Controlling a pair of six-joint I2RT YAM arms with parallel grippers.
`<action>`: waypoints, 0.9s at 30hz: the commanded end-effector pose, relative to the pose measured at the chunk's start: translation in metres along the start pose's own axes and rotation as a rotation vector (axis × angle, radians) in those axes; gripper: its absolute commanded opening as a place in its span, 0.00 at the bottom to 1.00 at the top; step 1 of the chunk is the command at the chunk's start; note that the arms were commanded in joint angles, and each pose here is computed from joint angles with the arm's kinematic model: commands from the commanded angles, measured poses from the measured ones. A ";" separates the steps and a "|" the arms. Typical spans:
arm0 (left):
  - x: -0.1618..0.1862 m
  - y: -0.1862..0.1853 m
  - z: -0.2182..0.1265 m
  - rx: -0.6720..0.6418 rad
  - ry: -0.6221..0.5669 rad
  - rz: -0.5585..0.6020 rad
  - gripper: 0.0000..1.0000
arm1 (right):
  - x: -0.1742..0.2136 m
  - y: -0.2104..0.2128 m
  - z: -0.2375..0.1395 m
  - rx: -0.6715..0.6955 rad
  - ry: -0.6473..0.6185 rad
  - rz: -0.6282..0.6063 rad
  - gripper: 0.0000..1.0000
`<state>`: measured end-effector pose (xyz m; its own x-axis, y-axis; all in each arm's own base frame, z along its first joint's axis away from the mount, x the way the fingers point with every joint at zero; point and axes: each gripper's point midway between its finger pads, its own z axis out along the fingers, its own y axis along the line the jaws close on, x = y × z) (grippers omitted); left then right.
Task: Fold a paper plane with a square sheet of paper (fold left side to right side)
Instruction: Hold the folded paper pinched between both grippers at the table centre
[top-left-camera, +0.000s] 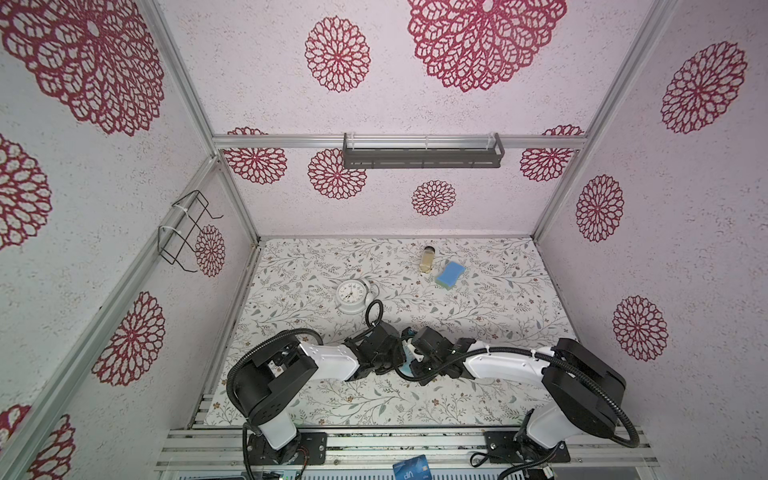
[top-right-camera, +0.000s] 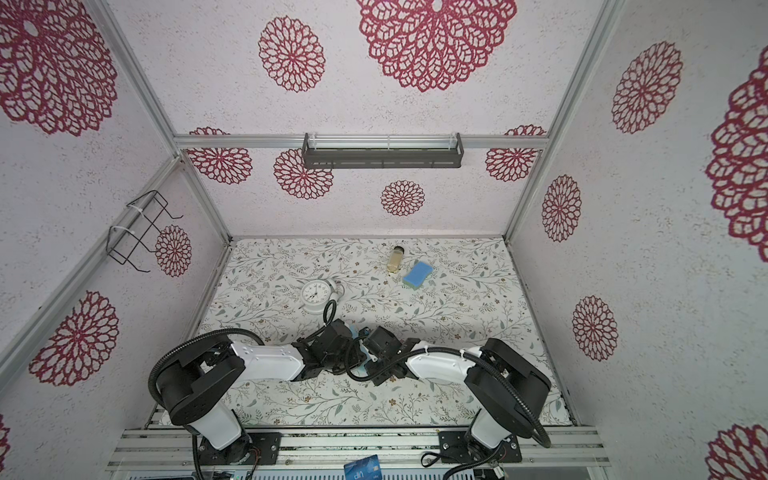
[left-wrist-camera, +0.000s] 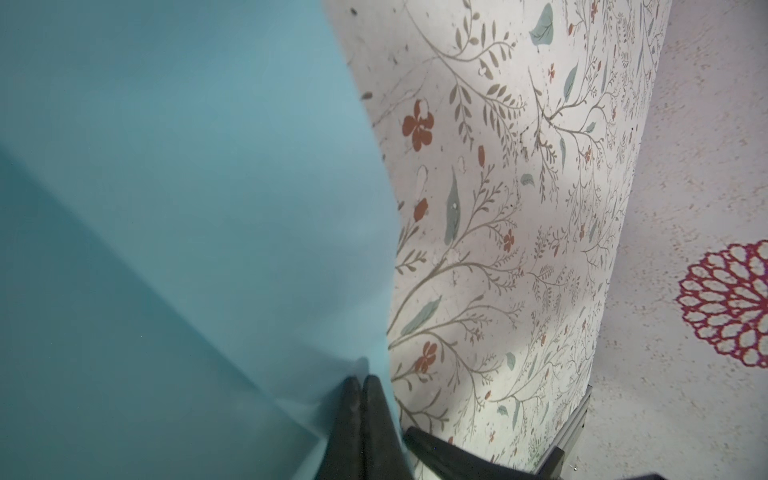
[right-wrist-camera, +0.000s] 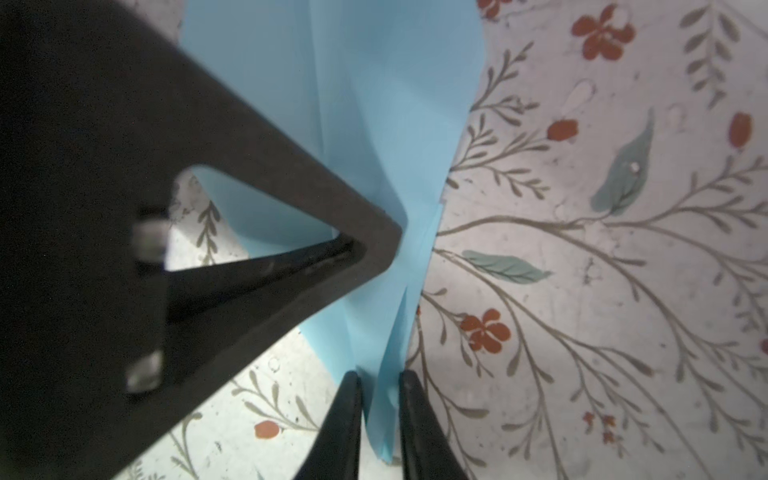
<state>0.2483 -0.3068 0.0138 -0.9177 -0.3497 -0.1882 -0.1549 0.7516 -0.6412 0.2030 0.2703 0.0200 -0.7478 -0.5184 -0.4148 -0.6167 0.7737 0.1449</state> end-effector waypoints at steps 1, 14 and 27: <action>-0.002 0.004 -0.002 -0.007 -0.005 0.007 0.00 | 0.037 -0.010 0.010 0.039 0.119 -0.003 0.17; -0.014 -0.017 -0.007 0.030 -0.036 0.103 0.00 | 0.040 -0.005 0.010 -0.014 0.121 0.014 0.13; -0.017 0.026 -0.006 -0.125 -0.061 0.037 0.00 | 0.046 -0.011 0.009 -0.028 0.122 0.037 0.14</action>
<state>0.2554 -0.2981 0.0136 -0.9176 -0.3084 -0.2509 -0.1080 0.8007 -0.5892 0.2045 0.2733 0.0199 -0.7522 -0.4861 -0.4449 -0.6141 0.7620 0.2057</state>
